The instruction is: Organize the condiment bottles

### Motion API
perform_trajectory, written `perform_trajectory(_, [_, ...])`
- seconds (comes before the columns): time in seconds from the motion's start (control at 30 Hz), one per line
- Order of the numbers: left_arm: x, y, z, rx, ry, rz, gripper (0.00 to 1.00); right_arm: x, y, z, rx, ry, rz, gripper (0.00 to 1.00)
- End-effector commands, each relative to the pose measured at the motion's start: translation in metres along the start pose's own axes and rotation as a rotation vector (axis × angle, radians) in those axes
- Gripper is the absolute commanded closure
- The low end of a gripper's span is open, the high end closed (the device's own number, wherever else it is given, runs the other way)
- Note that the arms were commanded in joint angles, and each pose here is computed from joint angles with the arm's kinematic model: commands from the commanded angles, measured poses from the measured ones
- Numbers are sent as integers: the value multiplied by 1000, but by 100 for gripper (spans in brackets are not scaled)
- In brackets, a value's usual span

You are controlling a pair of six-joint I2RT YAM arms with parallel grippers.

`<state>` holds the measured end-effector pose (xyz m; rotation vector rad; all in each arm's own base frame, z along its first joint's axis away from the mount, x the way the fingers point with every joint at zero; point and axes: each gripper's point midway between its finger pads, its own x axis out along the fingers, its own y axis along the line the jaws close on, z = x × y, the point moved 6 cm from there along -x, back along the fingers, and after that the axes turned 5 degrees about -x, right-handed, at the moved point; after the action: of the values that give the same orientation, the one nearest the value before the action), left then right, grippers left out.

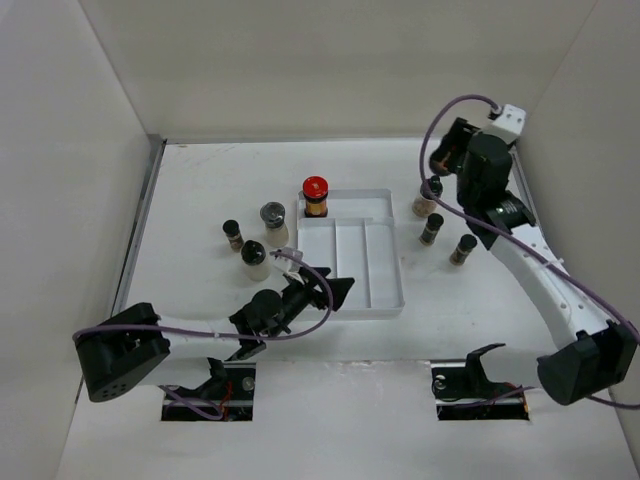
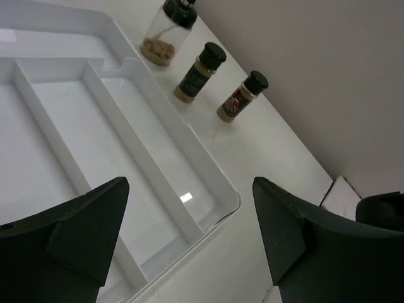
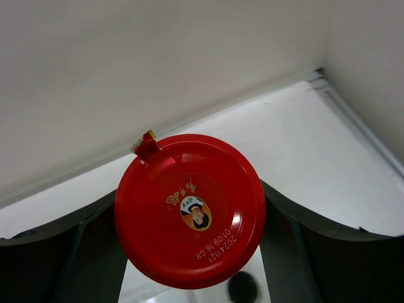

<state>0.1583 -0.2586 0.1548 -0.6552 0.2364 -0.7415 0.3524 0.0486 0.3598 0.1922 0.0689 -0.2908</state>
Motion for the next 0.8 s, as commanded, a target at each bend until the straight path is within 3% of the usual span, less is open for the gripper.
perform_trajectory(0.0, [-6, -9, 34, -51, -173, -22, 21, -10, 64, 27, 70, -86, 193, 55])
perform_trajectory(0.37, [-33, 0, 73, -64, -345, -2, 21, 17, 190, -61, 29, 50, 390, 55])
perform_trajectory(0.77, [-28, 7, 66, -73, -314, 34, 21, 51, 227, -127, 34, 108, 387, 55])
